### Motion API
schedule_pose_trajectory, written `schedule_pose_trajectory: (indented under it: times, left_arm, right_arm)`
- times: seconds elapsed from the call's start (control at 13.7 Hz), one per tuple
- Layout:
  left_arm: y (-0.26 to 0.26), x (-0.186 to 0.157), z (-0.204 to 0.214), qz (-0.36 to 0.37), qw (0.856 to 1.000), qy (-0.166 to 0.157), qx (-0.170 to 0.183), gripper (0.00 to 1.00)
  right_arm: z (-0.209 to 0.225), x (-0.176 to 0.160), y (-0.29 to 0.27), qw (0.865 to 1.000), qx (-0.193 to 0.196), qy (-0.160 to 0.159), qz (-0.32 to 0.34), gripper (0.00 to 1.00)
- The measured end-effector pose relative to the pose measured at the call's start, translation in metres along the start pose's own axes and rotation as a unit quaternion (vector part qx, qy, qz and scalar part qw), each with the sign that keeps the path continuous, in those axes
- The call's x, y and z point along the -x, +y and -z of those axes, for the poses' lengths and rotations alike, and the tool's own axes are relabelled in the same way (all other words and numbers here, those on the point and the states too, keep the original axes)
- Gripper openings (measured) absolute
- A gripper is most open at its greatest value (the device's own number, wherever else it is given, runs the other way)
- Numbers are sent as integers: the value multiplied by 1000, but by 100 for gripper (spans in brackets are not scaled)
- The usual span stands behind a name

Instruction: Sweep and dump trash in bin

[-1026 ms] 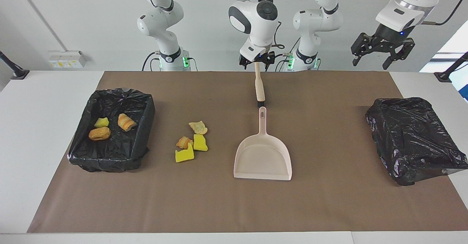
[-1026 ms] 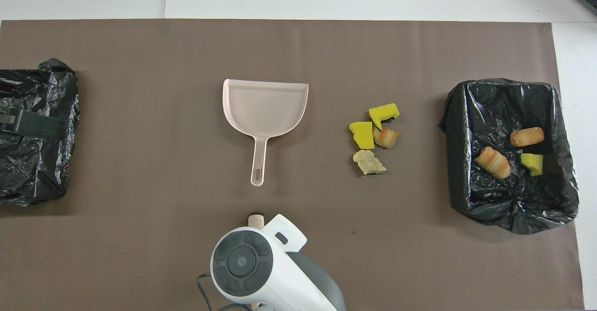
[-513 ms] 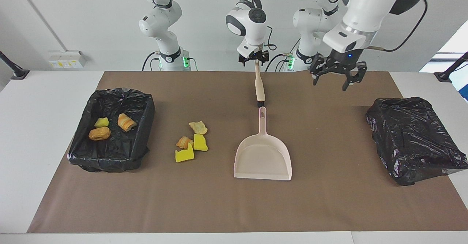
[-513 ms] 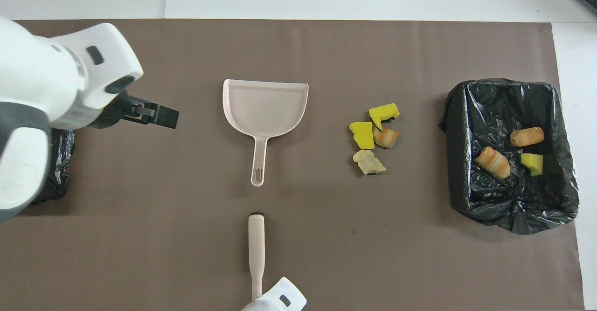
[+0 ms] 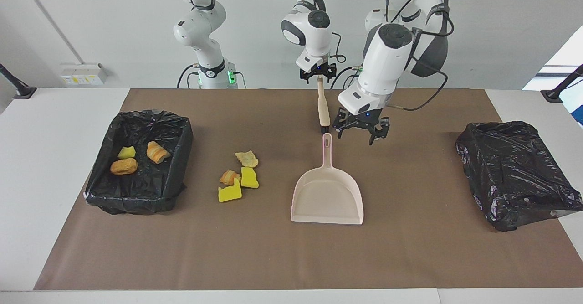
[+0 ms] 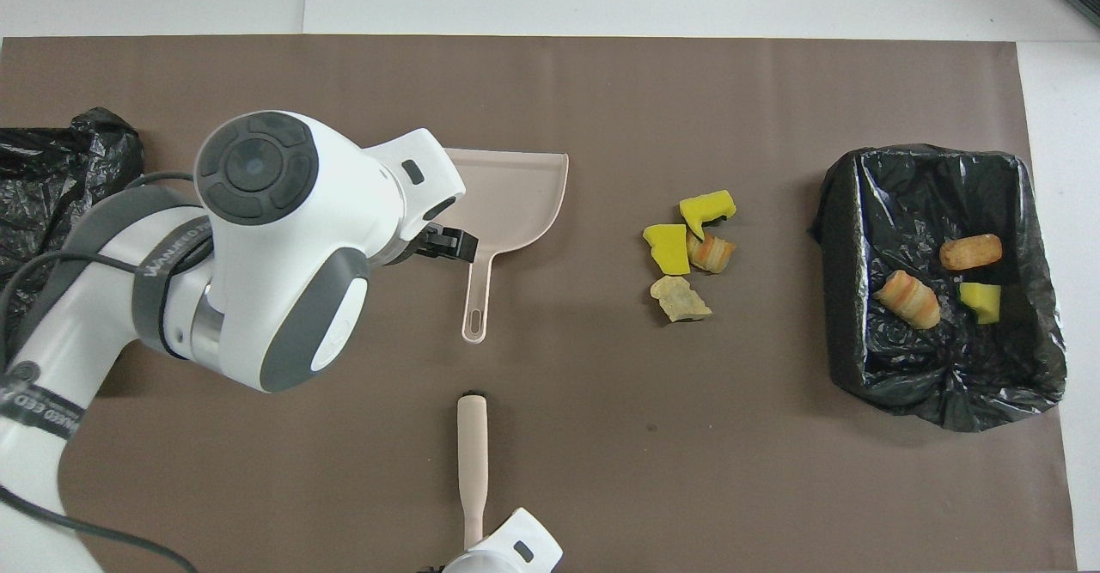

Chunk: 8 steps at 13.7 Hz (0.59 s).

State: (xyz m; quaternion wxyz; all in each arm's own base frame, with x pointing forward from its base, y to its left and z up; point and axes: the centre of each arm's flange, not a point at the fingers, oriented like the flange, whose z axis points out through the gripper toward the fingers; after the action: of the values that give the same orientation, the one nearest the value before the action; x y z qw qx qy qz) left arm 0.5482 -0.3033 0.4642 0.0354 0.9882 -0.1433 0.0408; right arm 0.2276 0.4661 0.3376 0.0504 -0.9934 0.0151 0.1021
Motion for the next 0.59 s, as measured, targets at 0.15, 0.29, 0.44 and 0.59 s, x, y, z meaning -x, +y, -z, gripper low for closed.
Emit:
schedule_pose_trajectory:
  times: [0.15, 0.29, 0.44, 0.59]
  left_arm:
    - [16, 0, -39, -2, 1000, -3, 2, 100]
    - [25, 5, -73, -5, 1000, 1, 5, 100]
    - [29, 14, -93, -8, 1000, -6, 4, 100]
    - [31, 17, -104, -6, 1000, -8, 4, 100]
  right_arm:
    - [-1, 0, 0, 1000, 0, 0, 0, 72]
    - [-1, -1, 0, 1000, -1, 1, -1, 44]
    - [1, -10, 1, 1000, -3, 1, -8, 26]
    - [4, -22, 2, 1000, -5, 1, -19, 26]
